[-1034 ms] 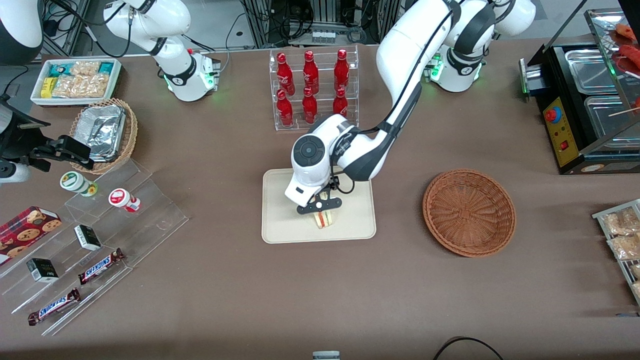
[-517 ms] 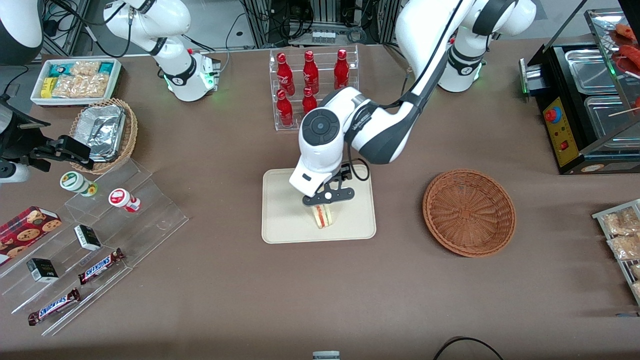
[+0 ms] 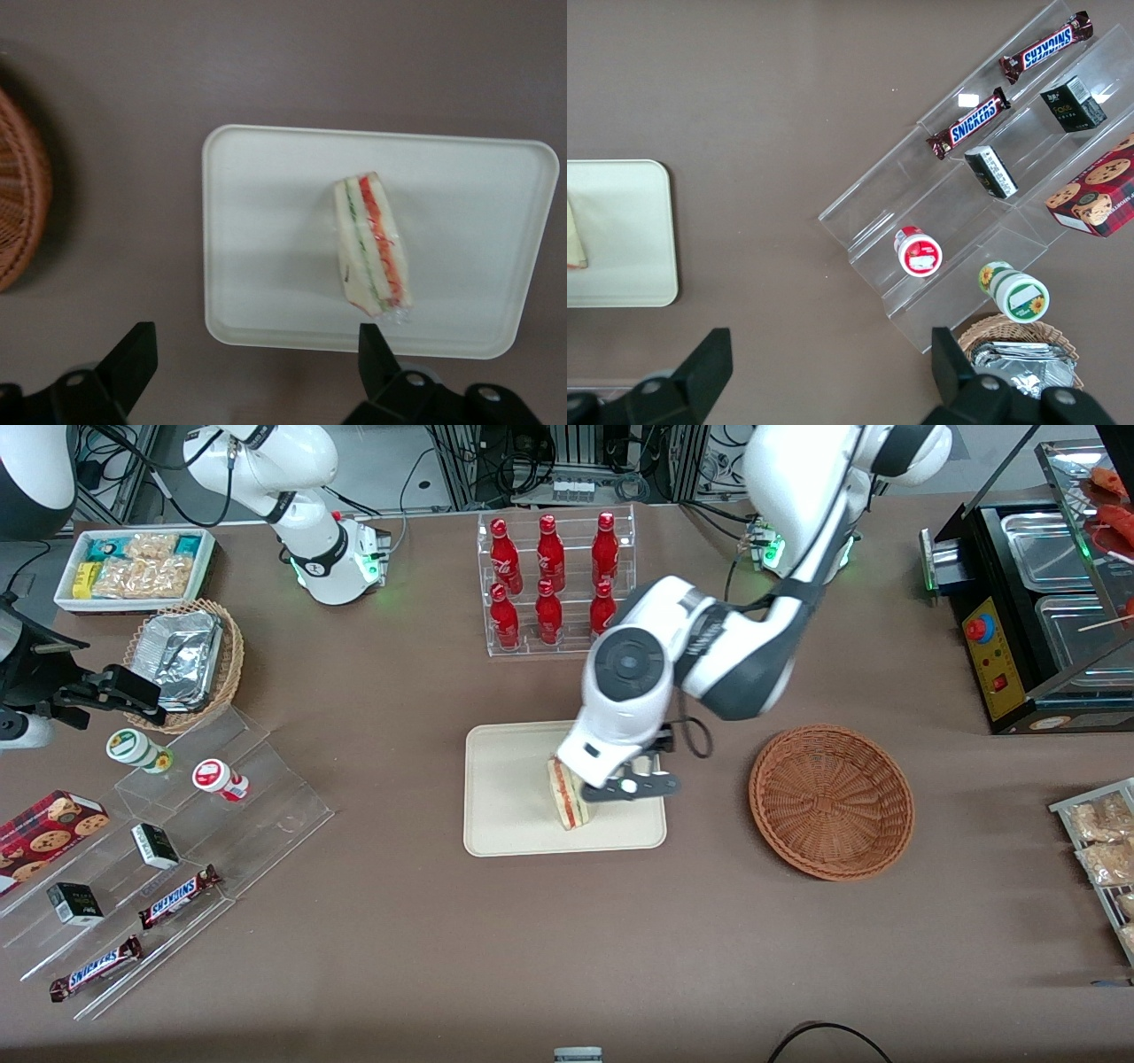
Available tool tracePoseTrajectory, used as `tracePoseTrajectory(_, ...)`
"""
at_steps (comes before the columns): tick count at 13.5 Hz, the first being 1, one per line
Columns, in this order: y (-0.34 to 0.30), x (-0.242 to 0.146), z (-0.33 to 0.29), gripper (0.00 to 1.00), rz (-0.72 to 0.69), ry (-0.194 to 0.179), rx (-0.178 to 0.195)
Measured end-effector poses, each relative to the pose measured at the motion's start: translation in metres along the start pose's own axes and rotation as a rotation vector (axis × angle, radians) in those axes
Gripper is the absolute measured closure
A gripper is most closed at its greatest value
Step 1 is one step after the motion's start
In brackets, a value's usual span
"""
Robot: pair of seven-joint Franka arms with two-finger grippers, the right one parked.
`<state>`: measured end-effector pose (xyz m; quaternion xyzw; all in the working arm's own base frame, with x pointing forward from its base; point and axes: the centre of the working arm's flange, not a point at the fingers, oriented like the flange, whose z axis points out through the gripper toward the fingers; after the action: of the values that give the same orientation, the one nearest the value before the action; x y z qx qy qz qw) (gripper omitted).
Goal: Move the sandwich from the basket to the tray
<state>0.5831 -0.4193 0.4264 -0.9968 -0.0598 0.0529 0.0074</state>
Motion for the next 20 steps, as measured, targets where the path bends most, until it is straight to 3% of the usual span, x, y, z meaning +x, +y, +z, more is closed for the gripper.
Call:
tracePoseTrajectory(5,-0.113,0.041,-0.024,0.0,0.052,-0.043,0.008)
tracePoseTrajectory(13,-0.269,0.046,-0.084,0.0,0.193,-0.151,-0.001)
tracePoseTrajectory(17,-0.327,0.034,-0.121,0.0,0.176,-0.159,-0.006)
tracePoseTrajectory(20,-0.362,0.019,-0.146,0.0,0.172,-0.141,-0.027)
